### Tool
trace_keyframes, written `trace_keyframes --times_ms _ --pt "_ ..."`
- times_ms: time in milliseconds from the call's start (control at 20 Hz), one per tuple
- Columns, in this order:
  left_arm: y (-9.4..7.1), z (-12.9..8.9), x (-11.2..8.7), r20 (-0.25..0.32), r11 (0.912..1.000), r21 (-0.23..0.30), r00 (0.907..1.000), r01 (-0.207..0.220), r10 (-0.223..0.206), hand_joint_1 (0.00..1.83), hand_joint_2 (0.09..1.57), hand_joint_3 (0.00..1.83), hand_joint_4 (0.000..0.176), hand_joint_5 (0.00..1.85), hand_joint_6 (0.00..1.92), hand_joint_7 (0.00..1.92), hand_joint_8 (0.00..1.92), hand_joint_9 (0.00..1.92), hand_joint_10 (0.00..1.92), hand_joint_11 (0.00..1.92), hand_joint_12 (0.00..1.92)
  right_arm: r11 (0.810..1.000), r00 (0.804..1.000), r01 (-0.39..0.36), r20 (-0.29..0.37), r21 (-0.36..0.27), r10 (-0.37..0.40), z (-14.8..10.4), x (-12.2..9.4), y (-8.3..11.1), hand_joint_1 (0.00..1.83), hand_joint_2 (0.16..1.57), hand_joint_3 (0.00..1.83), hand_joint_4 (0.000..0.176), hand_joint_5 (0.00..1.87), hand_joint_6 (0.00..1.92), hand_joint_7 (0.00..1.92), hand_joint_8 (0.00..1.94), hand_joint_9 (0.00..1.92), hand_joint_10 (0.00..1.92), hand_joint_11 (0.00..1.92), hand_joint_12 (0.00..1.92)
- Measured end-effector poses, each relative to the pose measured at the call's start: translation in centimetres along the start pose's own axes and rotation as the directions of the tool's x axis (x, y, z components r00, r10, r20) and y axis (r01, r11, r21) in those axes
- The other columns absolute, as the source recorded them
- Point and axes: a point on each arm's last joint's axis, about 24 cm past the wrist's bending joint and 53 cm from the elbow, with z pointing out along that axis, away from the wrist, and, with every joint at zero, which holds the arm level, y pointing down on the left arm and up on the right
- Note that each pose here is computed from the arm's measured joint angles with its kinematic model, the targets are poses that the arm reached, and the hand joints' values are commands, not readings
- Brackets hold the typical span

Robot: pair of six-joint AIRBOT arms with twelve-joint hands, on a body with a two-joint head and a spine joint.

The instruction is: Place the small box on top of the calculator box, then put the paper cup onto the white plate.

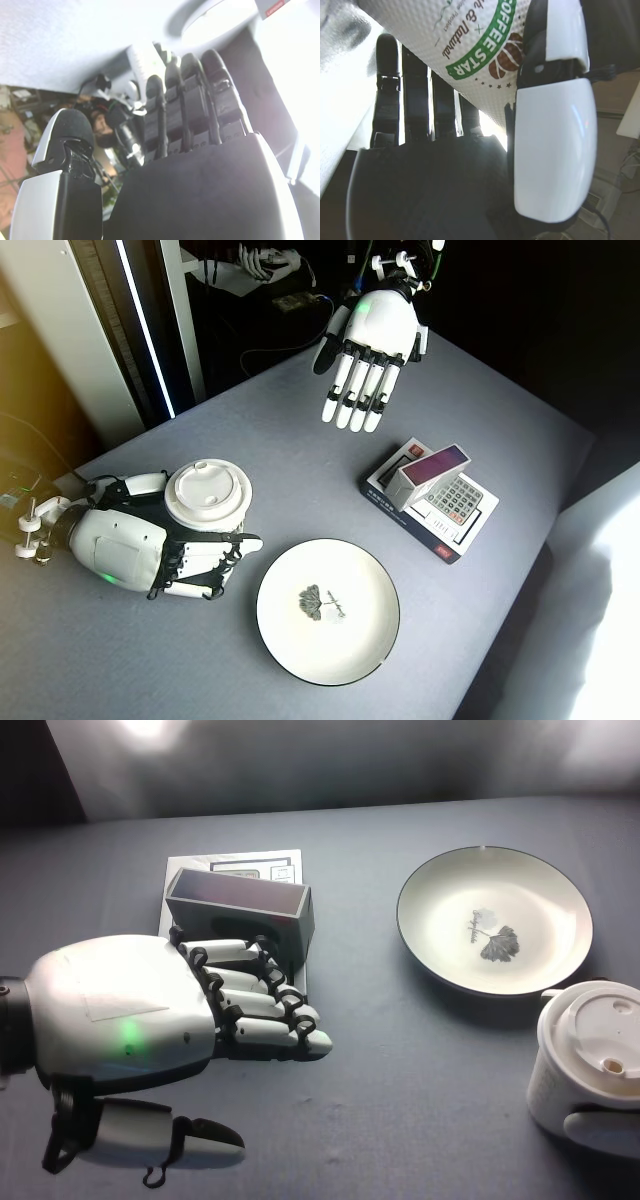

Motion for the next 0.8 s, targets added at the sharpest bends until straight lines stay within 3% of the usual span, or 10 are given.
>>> trace_keyframes --times_ms 50,100,150,200,250,300,400,650,800 --pt "0.0 0.0 0.0 -0.001 1.0 0.0 1.0 -0.001 0.001 0.29 1.33 0.0 0.0 0.34 0.0 0.34 0.01 0.35 0.01 0.01 0.75 1.0 1.0 0.001 0.0 0.0 -0.001 0.0 0.0 0.0 1.35 1.08 0.0 0.0 0.92 0.0 1.06 0.66 0.96 0.04 0.33 1.19" --pt "0.0 0.0 0.0 -0.001 1.0 0.0 1.0 0.002 -0.002 0.3 1.31 0.0 0.0 0.38 0.0 0.39 0.01 0.39 0.01 0.05 0.76 1.0 1.0 0.001 0.002 -0.003 -0.001 0.1 0.0 0.1 1.37 1.08 0.0 0.0 0.95 0.01 1.04 0.86 0.97 0.03 0.32 1.2" --pt "0.0 0.0 0.0 -0.001 1.0 0.001 1.0 0.003 -0.003 0.31 1.32 0.0 0.0 0.36 0.0 0.36 0.0 0.34 0.0 0.01 0.72 1.0 1.0 -0.001 0.006 -0.008 0.001 0.3 0.0 0.2 1.37 1.08 0.0 0.0 0.96 0.01 1.03 0.93 1.0 0.03 0.35 1.21" --pt "0.0 0.0 0.0 -0.002 1.0 0.001 1.0 0.002 -0.002 0.3 1.33 0.01 0.0 0.34 0.0 0.33 0.0 0.32 0.0 0.0 0.68 1.0 1.0 -0.003 0.008 -0.007 0.003 0.4 0.0 0.2 1.27 1.08 0.03 0.0 0.89 0.84 1.11 0.84 1.05 0.05 0.4 1.21" --pt "0.0 0.0 0.1 -0.003 1.0 0.001 1.0 0.003 -0.003 0.3 1.33 0.01 0.0 0.34 0.0 0.33 0.0 0.32 0.0 0.0 0.68 1.0 1.0 -0.005 0.01 -0.008 0.005 0.5 -0.1 0.3 1.27 1.08 0.03 0.0 0.89 0.84 1.11 0.84 1.05 0.05 0.4 1.21" --pt "0.0 0.0 0.1 -0.005 1.0 0.002 1.0 0.002 -0.002 0.3 1.33 0.0 0.0 0.36 0.0 0.35 0.0 0.34 0.0 0.0 0.73 1.0 1.0 -0.006 0.01 -0.012 0.006 0.6 0.0 0.4 1.25 1.11 0.01 0.0 0.86 1.04 1.1 0.87 1.04 0.04 0.41 1.23" --pt "-0.1 0.0 0.1 -0.005 1.0 0.003 1.0 0.004 -0.004 0.28 1.31 0.0 0.0 0.38 0.0 0.38 0.01 0.38 0.01 0.06 0.77 1.0 1.0 -0.008 0.006 -0.015 0.008 0.7 0.1 0.5 1.23 1.12 0.0 0.0 0.89 1.06 1.03 0.98 1.0 0.01 0.48 1.22" --pt "-0.1 0.0 0.1 -0.006 1.0 0.005 1.0 0.005 -0.005 0.29 1.31 0.0 0.0 0.37 0.01 0.38 0.01 0.39 0.01 0.06 0.76 1.0 1.0 -0.012 0.003 -0.028 0.012 1.0 0.3 0.9 1.24 1.12 0.0 0.0 0.87 1.08 1.08 0.9 1.03 0.02 0.43 1.25" --pt "-0.1 0.0 0.0 -0.004 1.0 0.005 1.0 0.006 -0.006 0.29 1.32 0.0 0.0 0.36 0.0 0.37 0.0 0.37 0.0 0.04 0.76 0.999 1.0 -0.014 0.002 -0.036 0.014 1.2 0.4 1.1 1.22 1.14 0.0 0.0 0.87 1.1 0.99 1.03 0.97 0.0 0.42 1.26"
